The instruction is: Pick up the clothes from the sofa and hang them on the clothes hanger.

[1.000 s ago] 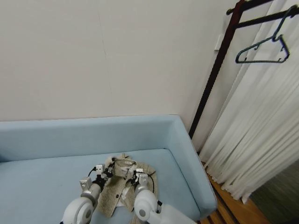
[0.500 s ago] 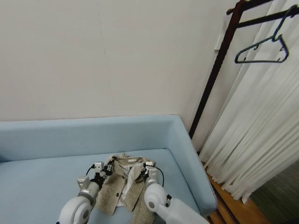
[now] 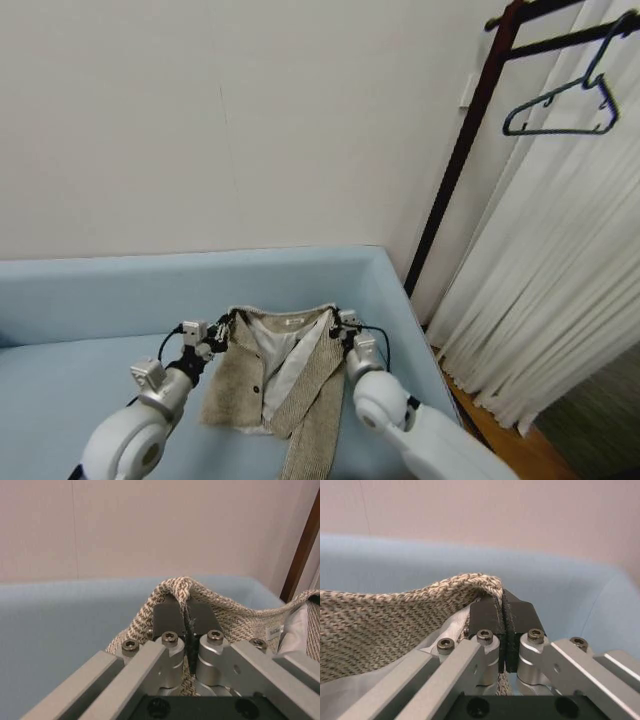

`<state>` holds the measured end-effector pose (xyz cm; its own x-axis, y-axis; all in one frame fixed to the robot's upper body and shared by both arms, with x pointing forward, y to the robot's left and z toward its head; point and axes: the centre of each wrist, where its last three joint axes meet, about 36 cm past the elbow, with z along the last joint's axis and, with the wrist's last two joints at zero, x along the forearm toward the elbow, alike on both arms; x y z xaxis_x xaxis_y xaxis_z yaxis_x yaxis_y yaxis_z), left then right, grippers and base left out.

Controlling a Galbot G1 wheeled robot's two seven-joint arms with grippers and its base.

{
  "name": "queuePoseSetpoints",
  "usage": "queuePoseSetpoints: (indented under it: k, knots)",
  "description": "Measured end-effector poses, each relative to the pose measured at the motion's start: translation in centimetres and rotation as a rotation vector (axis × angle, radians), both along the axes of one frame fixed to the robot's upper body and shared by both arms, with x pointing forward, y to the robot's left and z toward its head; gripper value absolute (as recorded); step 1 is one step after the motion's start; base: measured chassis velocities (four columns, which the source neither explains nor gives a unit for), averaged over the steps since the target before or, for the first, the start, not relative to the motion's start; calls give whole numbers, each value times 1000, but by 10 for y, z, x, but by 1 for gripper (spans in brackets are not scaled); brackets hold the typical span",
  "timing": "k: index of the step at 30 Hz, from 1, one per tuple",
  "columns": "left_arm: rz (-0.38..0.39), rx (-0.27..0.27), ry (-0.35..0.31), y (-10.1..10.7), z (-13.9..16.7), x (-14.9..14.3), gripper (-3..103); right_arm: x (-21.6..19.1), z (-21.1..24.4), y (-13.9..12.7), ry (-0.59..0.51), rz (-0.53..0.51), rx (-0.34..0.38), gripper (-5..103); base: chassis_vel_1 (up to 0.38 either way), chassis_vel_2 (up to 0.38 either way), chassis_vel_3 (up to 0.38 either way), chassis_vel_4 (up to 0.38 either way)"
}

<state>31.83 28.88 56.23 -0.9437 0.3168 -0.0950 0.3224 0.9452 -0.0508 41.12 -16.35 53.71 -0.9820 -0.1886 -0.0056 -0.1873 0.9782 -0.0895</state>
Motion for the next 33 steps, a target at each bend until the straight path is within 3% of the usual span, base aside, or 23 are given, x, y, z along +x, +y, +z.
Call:
queuePoseSetpoints:
  k: [5,10,14,18,22,25,33]
  knots:
    - [2,-2,-79,0,28,-9,1,-1,52,-30,-85,31,-6,0,0,0,0,0]
    - [-48,0,-171,10,66,-20,1,-22,119,-52,-146,159,7,0,0,0,0,0]
    - [-72,8,-143,21,80,-23,1,-35,148,-55,-160,233,-4,0,0,0,0,0]
    - [-16,5,-94,41,102,-29,1,-53,176,-57,-159,307,-23,0,0,0,0,0]
    - [-4,15,-138,60,131,-40,1,-70,197,-60,-174,346,-59,0,0,0,0,0]
    - [-104,-35,-189,64,159,-44,1,-83,219,-63,-177,386,-70,0,0,0,0,0]
    - [-280,-26,-261,62,186,-47,1,-93,250,-71,-183,424,-64,0,0,0,0,0]
